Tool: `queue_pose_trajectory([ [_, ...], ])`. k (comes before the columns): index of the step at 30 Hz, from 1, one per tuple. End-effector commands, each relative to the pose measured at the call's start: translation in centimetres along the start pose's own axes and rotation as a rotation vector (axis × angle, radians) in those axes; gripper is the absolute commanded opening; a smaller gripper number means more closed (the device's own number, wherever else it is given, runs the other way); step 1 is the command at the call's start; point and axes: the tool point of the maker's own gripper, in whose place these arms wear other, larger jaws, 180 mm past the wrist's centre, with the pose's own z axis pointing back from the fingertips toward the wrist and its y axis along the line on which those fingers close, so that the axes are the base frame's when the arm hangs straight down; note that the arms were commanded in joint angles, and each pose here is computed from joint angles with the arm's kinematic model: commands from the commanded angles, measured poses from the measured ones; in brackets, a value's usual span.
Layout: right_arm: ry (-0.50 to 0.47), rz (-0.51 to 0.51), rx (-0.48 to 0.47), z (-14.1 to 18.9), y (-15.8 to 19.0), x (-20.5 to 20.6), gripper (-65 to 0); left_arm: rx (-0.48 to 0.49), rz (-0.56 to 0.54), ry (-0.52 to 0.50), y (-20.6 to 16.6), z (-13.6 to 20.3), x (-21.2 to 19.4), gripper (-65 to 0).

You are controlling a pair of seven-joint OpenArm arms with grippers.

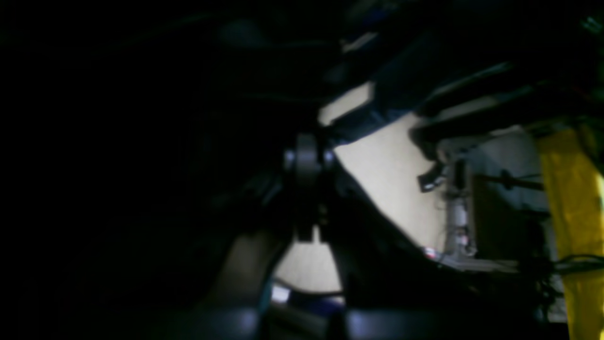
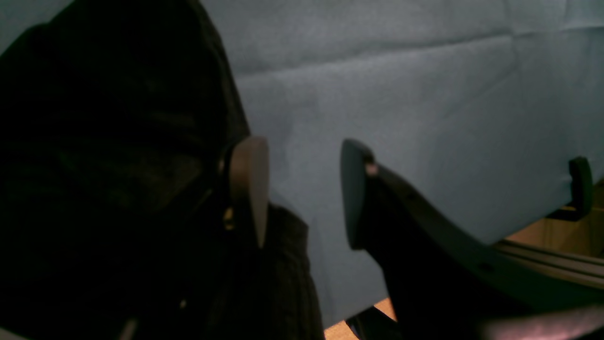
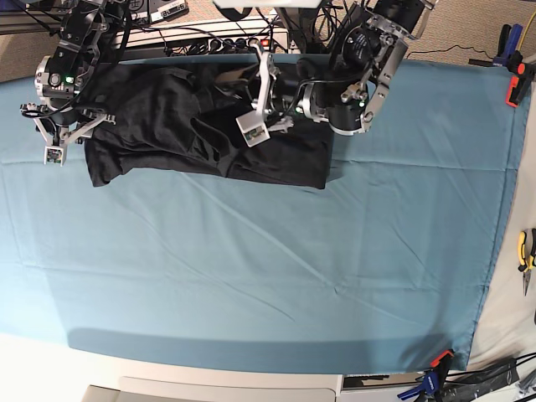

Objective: Fold the T-shirt properly
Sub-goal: 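Move the left gripper back and regrasp the folded collar end, then pull the folded end with the left gripper toward the right gripper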

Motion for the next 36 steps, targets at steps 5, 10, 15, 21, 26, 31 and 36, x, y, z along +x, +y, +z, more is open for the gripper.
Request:
queue_pose_trajectory([
  [5, -0.046, 0.004, -0.02, 0.3, -0.8, 1.3, -39.5, -0.001, -0.046, -0.037, -0.1, 0.2, 1.6, -65.0],
  [10, -0.046, 0.006, -0.022, 0.3, -0.8, 1.3, -39.5, 0.094, -0.051, -0.021, 1.9, 0.6, 2.1, -65.0],
  [15, -0.046, 0.006, -0.021, 0.3, -0.8, 1.3, -39.5, 0.102, -0.072, -0.03, 2.2, 0.8, 2.9, -65.0],
  [21, -0.048, 0.006, -0.021, 0.3, -0.8, 1.3, -39.5, 0.19, -0.069, -0.034, 3.6, 0.9, 2.6, -65.0],
  [26, -0.054, 0.006, -0.021, 0.3, -0.8, 1.4, -39.5, 0.259, -0.074, -0.029, 4.7, 1.0, 2.2, -65.0],
  [31, -0.054, 0.006, -0.021, 0.3, -0.8, 1.4, -39.5, 0.26, -0.036, -0.041, 4.4, 0.7, 1.4, -65.0],
  [36, -0.065, 0.004, -0.019, 0.3, -0.8, 1.6, -39.5, 0.232, 0.007, -0.053, 3.2, -0.3, 0.5, -65.0],
])
